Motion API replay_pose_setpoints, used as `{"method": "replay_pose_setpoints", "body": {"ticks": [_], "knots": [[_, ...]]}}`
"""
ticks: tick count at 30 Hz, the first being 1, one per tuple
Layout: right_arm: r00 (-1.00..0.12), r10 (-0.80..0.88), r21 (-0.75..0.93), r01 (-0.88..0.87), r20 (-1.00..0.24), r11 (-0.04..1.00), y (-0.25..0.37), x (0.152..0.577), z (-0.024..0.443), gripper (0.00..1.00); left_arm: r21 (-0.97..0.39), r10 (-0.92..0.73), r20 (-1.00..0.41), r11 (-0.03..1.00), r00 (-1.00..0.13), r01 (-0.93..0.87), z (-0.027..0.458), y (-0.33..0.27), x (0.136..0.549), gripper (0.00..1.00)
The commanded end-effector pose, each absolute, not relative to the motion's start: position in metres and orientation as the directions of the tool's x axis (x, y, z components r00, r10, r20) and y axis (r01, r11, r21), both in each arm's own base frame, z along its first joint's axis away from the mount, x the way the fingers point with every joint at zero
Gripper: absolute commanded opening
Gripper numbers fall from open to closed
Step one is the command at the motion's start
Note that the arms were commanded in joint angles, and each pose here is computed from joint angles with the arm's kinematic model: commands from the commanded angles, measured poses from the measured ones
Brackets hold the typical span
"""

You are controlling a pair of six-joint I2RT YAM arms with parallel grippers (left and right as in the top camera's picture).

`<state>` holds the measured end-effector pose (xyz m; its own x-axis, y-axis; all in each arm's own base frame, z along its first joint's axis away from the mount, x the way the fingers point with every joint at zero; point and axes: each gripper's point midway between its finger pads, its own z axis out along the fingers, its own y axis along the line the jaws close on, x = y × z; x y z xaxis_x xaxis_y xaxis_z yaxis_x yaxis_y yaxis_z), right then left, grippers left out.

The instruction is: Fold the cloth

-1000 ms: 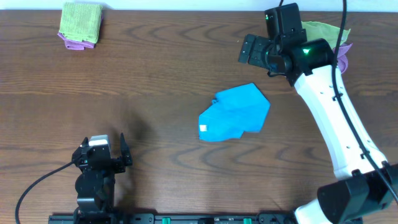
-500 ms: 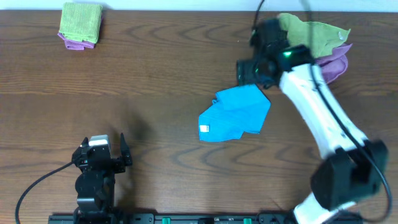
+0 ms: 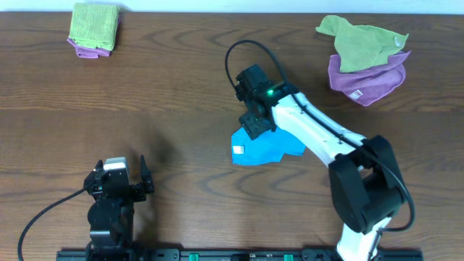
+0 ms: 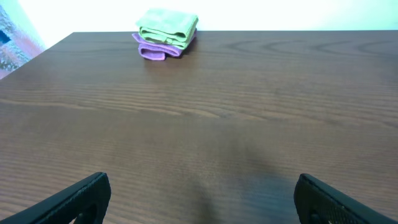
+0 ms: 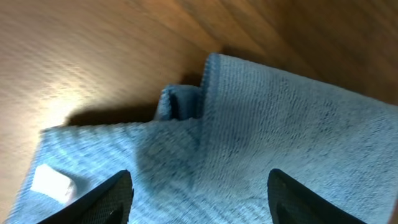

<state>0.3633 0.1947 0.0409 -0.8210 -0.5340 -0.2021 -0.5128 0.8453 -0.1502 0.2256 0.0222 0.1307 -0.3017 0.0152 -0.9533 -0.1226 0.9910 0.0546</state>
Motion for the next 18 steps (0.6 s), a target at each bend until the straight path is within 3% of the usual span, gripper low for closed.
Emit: {"method": "replay_pose_setpoints", "body": {"ticks": [1, 5, 18], "knots": [[-0.814, -0.563, -0.290, -0.510, -0.144, 0.810, 0.173, 0.370, 0.027, 0.68, 0.055, 0.008, -0.946, 0.989, -0.324, -0.136, 0.120, 0.024, 0.225, 0.95], [-0.824, -0.558, -0.296, -0.510, -0.100, 0.807, 0.166, 0.367, 0.014, 0.59, 0.055, 0.008, -0.946, 0.989, -0.324, -0.136, 0.120, 0.024, 0.225, 0.95], [-0.838, -0.533, -0.327, -0.474, -0.119, 0.818, 0.164, 0.374, 0.020, 0.52, 0.055, 0.008, -0.946, 0.989, -0.324, -0.136, 0.120, 0.024, 0.225, 0.95]]}}
